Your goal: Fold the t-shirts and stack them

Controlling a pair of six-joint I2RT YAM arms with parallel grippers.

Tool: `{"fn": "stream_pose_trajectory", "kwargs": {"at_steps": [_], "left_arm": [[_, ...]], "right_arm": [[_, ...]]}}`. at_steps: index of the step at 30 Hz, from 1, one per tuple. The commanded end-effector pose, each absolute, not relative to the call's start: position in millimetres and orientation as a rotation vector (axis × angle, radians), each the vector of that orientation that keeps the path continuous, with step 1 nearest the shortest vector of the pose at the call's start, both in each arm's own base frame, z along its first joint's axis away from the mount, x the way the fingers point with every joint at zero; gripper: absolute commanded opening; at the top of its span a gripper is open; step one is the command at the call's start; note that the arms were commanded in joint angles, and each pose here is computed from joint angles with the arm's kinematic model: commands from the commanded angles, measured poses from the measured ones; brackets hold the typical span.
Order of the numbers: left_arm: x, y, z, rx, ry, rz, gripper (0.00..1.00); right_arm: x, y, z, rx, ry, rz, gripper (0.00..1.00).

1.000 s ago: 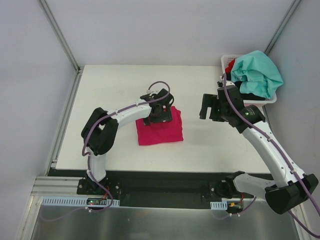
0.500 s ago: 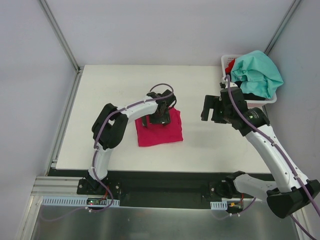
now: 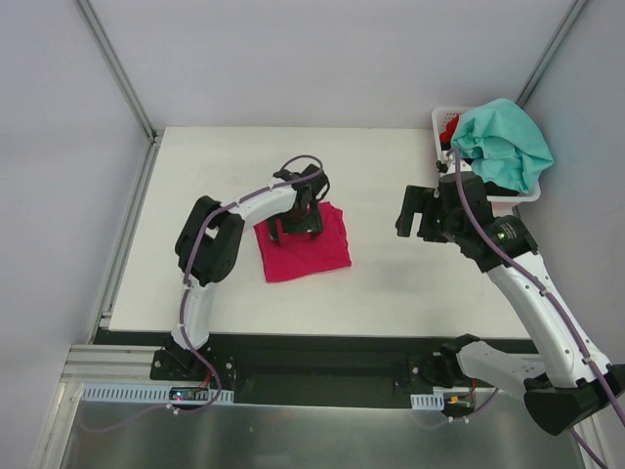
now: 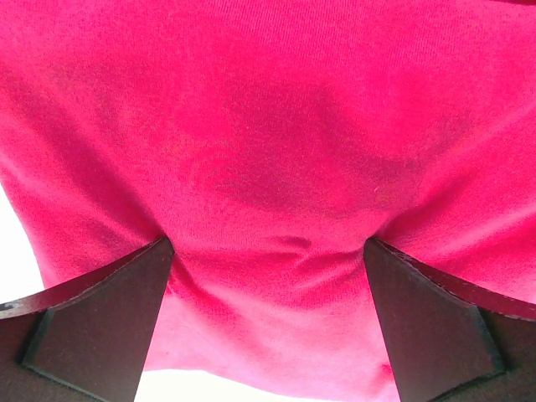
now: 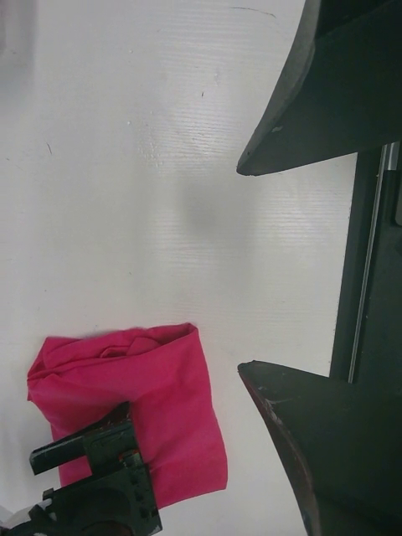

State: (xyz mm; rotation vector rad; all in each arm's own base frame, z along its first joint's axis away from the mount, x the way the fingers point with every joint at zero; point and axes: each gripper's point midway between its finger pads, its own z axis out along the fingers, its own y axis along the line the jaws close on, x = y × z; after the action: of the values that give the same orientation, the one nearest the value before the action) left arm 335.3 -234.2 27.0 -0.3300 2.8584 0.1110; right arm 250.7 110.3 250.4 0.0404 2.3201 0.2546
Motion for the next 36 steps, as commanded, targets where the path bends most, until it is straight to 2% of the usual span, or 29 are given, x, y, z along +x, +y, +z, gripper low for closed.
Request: {"fn": "stream_pose_trajectory", "kwargs": {"at_steps": [1,19,24,36], "left_arm": [[348.6,-200.2,16.5,-0.381,2.894,0.180,0.98],[468.1,-134.7,24.2,-0.489,2.796,0.060,0.98],[496.5,-97.4,35.6,-0.528,2.728,0.092,0.99],[577.0,-32.2,159.6,-0.517,2.289,0.094,0.99]], "right_arm": [[246.7,109.6,264.2,0.033,2.300,0.274,0.96],[245.0,108.4,254.4,-0.027,2.341,0.255,0.96],[244.4,109.1,246.0,-0.043,2.360,0.251,0.96],[230.4,111.1,249.3,-0.090,2.399,0.283,0.96]]}}
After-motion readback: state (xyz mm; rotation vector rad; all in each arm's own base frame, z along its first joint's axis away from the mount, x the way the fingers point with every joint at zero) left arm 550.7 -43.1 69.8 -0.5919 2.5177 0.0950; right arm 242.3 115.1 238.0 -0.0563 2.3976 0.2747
